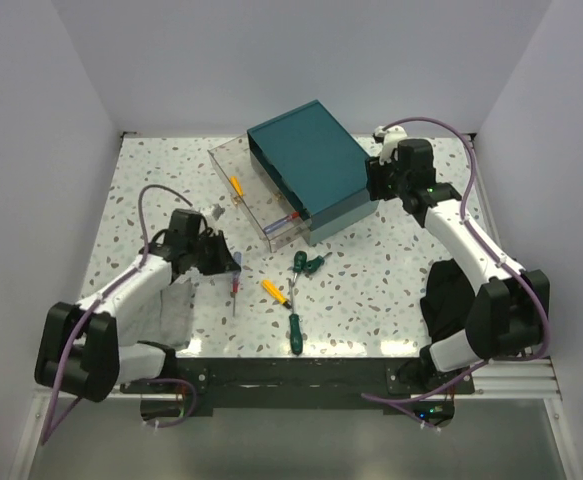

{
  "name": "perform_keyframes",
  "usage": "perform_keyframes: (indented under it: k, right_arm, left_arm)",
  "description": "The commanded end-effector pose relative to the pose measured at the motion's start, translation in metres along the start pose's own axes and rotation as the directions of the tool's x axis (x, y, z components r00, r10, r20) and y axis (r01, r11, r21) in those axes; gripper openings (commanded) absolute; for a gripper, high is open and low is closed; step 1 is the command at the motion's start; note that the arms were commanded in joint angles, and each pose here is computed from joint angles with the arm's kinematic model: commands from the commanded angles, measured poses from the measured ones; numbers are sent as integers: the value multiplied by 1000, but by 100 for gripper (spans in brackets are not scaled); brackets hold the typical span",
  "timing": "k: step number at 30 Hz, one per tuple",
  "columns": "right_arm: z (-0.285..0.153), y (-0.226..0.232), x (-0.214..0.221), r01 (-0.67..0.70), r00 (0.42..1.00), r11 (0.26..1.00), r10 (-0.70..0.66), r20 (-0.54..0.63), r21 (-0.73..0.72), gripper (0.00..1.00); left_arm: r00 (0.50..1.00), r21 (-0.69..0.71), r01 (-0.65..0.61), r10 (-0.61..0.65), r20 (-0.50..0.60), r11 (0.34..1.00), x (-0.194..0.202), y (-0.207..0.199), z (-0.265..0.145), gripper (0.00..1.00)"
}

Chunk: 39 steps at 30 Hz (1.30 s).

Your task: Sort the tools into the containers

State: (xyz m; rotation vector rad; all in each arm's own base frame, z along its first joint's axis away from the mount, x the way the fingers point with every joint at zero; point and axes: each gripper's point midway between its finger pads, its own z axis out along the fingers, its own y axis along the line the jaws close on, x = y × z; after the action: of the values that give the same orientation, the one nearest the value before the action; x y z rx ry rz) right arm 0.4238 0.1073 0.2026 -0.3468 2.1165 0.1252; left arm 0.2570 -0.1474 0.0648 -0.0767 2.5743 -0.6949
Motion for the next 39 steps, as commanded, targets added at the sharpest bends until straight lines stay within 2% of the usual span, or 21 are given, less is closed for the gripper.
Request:
perform_keyframes:
  k: [1, 6, 9, 10, 12, 13, 15, 16, 19, 20, 22, 23, 24, 26, 28, 30, 31, 32, 36, 37, 39]
  right_arm:
    - [-3, -1, -22, -5, 999, 1000, 5, 52, -4, 50]
    - [-1, 2, -17, -17, 999, 1000, 18, 40, -15, 50]
    - [-1, 2, -19, -22, 999, 1000, 23, 43, -18, 50]
    - [-1, 3, -20, -21, 999, 1000, 22, 45, -19, 50]
    - [-3, 2, -23, -21, 998, 1000, 22, 52, -16, 50]
    - [-3, 1, -24, -21, 998, 1000, 22, 55, -13, 50]
    - [-7, 1, -24, -18, 998, 1000, 19, 60, -12, 50]
    - [-9, 1, -24, -16, 998, 1000, 16, 61, -10, 50]
    - [-16, 0, -22, -14, 998, 1000, 14, 66, -7, 50]
    - [-17, 0, -18, -12, 998, 1000, 13, 56, -6, 50]
    - [-22, 0, -18, -8, 998, 1000, 8, 64, -2, 50]
    - [-23, -1, -15, -7, 998, 1000, 7, 59, -1, 50]
    - [-24, -1, -14, -7, 998, 1000, 7, 61, -1, 50]
    - [-27, -2, -12, -9, 998, 1000, 9, 61, 2, 50]
    - [-30, -2, -11, -12, 998, 1000, 12, 62, 3, 50]
    - [-29, -3, -9, -14, 998, 1000, 14, 59, 5, 50]
    - [-30, -3, -8, -14, 998, 1000, 14, 57, 4, 50]
    - [-29, -3, -8, -18, 998, 1000, 18, 56, 2, 50]
    - [-26, -2, -7, -23, 998, 1000, 23, 52, -5, 50]
    - [-25, -1, -6, -25, 999, 1000, 25, 47, -9, 50]
    - [-23, 0, -5, -29, 999, 999, 30, 38, -15, 50]
  left_arm:
    - [957, 421, -232, 128, 261, 877, -86, -87, -75, 0]
    - [885, 575, -411, 158, 438, 708, -140, -149, -143, 0]
    - [885, 591, -354, 54, 463, 725, -180, -157, -141, 0]
    - [896, 598, -301, 6, 444, 743, -193, -153, -129, 0]
    - [882, 563, -246, -59, 468, 789, -225, -149, -121, 0]
    - [904, 551, -161, -102, 416, 819, -233, -136, -96, 0]
    - [885, 522, -131, -137, 444, 842, -260, -133, -90, 0]
    - [895, 514, -91, -156, 417, 853, -265, -123, -69, 2]
    - [893, 517, -99, -154, 424, 851, -285, -124, -52, 13]
    - [885, 516, -126, -140, 445, 847, -294, -132, -54, 24]
    - [877, 505, -164, -109, 468, 848, -301, -134, -51, 35]
    - [866, 487, -169, -108, 489, 857, -309, -135, -54, 46]
    - [863, 475, -165, -107, 494, 864, -310, -135, -55, 51]
    - [858, 459, -182, -88, 507, 870, -306, -136, -65, 61]
    - [844, 444, -238, -43, 535, 864, -297, -143, -85, 64]
    - [859, 442, -239, -24, 511, 865, -274, -138, -84, 67]
    - [855, 442, -252, -16, 518, 861, -260, -144, -101, 68]
    - [880, 427, -209, -21, 474, 880, -236, -132, -87, 69]
    - [928, 352, -216, 80, 364, 911, -143, -119, -77, 68]
    - [950, 342, -206, 105, 293, 917, -110, -112, -60, 67]
    - [946, 322, -261, 175, 271, 910, -80, -106, -56, 66]
